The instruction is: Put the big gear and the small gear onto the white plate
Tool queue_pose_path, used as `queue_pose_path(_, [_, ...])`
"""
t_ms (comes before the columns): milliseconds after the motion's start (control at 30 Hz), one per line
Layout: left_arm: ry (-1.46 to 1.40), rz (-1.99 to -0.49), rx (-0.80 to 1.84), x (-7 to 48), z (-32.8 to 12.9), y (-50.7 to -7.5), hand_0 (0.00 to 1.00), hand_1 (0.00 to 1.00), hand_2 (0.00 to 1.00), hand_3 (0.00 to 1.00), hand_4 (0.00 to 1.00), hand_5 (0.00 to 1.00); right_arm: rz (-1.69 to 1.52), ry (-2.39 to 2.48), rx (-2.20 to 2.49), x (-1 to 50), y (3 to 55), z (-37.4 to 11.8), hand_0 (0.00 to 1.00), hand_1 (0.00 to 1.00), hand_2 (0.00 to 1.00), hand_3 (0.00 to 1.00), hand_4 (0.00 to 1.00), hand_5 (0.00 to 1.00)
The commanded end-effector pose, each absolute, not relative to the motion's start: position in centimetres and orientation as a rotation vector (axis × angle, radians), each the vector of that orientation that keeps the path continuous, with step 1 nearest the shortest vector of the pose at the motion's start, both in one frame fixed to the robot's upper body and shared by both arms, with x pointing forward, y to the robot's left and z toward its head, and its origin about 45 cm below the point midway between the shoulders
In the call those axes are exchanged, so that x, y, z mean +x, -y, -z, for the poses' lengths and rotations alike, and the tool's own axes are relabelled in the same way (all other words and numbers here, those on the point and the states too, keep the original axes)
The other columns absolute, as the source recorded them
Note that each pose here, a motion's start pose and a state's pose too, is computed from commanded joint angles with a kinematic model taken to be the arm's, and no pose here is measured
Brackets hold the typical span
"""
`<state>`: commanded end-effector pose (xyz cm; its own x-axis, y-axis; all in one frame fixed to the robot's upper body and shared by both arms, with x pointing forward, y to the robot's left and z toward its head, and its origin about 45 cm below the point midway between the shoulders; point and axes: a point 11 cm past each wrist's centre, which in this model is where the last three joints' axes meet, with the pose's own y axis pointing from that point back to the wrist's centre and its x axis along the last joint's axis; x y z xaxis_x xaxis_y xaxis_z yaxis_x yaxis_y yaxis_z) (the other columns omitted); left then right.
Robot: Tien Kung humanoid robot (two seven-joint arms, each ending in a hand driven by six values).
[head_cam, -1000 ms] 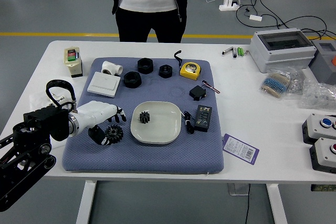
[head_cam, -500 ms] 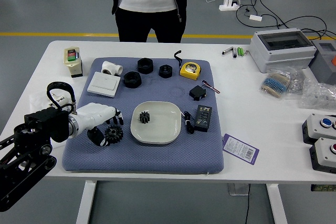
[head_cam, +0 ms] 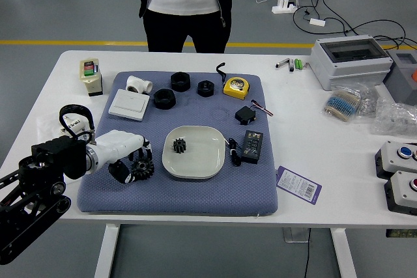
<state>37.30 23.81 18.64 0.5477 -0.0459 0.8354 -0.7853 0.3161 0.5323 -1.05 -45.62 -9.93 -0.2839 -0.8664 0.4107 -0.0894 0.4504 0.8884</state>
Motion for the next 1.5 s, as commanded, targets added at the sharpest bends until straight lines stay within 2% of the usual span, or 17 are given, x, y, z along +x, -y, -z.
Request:
queue_pose_path(333, [0.868, -0.616, 1.137, 37.5, -19.2, -23.9, 0.423, 0.479, 0.502, 0.563, 0.315, 0.002, 0.964, 1.684, 0.830, -1.4, 45.6, 10.0, 0.620, 0.626, 0.726, 0.544, 0.755, 0.717])
queue_pose_path(700, [0.908, -0.699, 1.100, 38.5, -22.0, -24.1, 0.411, 0.464, 0.485, 0.561, 0.275, 0.002, 0.967, 1.678, 0.826, -1.8, 45.5, 10.0, 0.619, 0.626, 0.726, 0.544, 0.755, 0.717])
queue_pose_path(1000, [0.965, -0.733, 0.957, 38.9, -24.9, -20.8, 0.411, 0.459, 0.484, 0.561, 0.261, 0.002, 0.968, 1.683, 0.828, -1.6, 45.5, 10.0, 0.619, 0.625, 0.726, 0.544, 0.755, 0.717])
queue_pose_path(1400, [0.960, -0.688, 0.793, 38.2, -24.1, -15.4, 0.391, 0.455, 0.480, 0.567, 0.221, 0.002, 0.960, 1.687, 0.835, -1.0, 45.7, 9.9, 0.618, 0.626, 0.725, 0.544, 0.755, 0.717])
queue_pose_path(1433, [0.955, -0.686, 0.791, 38.2, -24.0, -15.3, 0.356, 0.453, 0.480, 0.603, 0.142, 0.002, 0.959, 1.688, 0.836, -1.0, 45.7, 9.9, 0.618, 0.625, 0.725, 0.544, 0.756, 0.717])
queue_pose_path(1500, [0.954, -0.687, 0.798, 38.2, -23.6, -15.2, 0.356, 0.453, 0.480, 0.603, 0.142, 0.002, 0.959, 1.690, 0.835, -1.0, 45.7, 9.9, 0.618, 0.625, 0.725, 0.544, 0.756, 0.717])
